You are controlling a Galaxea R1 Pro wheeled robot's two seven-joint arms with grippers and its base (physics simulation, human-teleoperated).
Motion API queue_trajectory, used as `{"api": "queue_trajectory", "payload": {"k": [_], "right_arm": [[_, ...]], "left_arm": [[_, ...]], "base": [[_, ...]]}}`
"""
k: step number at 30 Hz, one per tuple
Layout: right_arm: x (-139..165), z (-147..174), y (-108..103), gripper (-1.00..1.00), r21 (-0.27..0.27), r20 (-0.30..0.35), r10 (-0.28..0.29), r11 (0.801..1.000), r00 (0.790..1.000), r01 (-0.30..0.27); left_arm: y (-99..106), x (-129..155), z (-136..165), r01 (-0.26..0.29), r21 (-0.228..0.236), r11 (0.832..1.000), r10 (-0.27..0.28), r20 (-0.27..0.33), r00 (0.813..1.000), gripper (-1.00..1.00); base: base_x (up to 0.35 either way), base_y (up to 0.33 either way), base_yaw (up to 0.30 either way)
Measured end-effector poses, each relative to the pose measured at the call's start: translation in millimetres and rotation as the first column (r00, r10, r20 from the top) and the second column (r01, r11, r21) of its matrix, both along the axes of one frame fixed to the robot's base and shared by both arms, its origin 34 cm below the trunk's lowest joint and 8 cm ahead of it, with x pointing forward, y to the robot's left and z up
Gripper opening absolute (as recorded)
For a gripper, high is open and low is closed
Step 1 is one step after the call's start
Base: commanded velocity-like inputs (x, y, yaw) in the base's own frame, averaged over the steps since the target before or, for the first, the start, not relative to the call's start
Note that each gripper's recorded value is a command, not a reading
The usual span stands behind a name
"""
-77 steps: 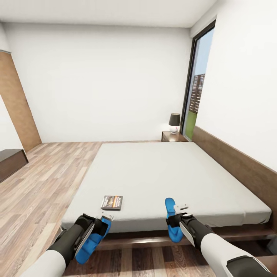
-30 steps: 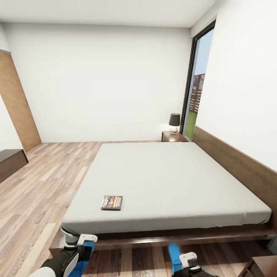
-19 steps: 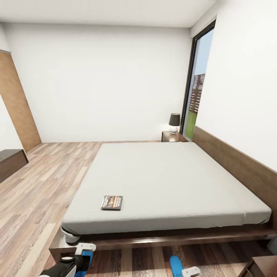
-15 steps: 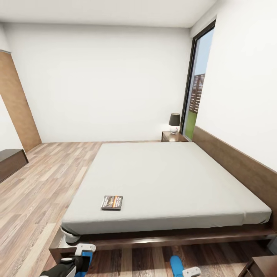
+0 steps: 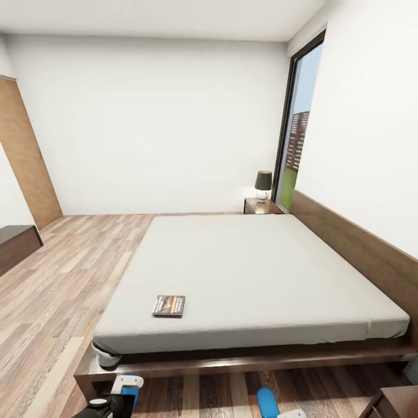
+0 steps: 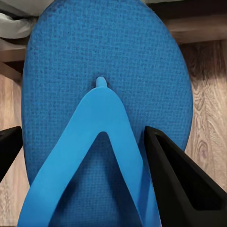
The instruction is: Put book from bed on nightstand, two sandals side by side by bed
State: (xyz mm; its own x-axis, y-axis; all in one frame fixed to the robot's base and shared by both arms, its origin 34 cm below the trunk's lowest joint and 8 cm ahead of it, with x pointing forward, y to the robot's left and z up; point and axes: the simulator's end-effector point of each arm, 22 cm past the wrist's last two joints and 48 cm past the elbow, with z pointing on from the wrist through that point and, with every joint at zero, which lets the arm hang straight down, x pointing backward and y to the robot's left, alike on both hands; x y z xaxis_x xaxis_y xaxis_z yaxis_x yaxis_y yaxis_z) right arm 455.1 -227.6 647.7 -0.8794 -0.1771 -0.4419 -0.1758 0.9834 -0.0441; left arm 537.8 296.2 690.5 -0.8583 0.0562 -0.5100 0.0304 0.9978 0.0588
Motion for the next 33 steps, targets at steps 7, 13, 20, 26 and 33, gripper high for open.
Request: {"api": "queue_trajectory", "payload": {"k": [7, 13, 20, 26, 33], "right_arm": [[-1.1, -0.4, 1.4, -1.0, 0.001, -0.002, 0.001, 1.0, 1.0, -0.001], [-11.1, -4.6, 1.2, -1.0, 0.0, -0.021, 0.0, 1.0, 1.0, 0.0], [-28.0, -11.4, 0.7, -1.0, -0.001, -0.044, 0.002, 1.0, 0.999, -0.002], [-38.7, -15.3, 2.4, -1.0, 0.0, -0.059, 0.005, 1.0, 0.998, -0.005], [-44.3, -17.2, 4.0, -1.0, 0.002, -0.066, 0.005, 1.0, 0.998, -0.005]], "left_arm": [[-3.7, -16.0, -9.2, 0.002, -0.004, 1.0, -0.002, -0.023, 1.0, -1.0], [-6.6, -39.2, -21.3, 0.004, -0.008, 1.0, -0.004, -0.04, 0.999, -1.0], [4.0, -66.9, -33.4, -0.021, 0.039, 0.999, 0.022, -0.05, 0.998, -1.0], [6.9, -82.2, -39.8, -0.055, 0.033, 0.998, 0.057, -0.063, 0.996, -1.0], [6.7, -93.6, -43.9, -0.069, 0.027, 0.997, 0.07, -0.051, 0.996, -1.0]], "base": [[0.0, 0.0, 0.0], [0.0, 0.0, 0.0], [0.0, 0.0, 0.0], [0.0, 0.0, 0.0], [0.0, 0.0, 0.0]]}}
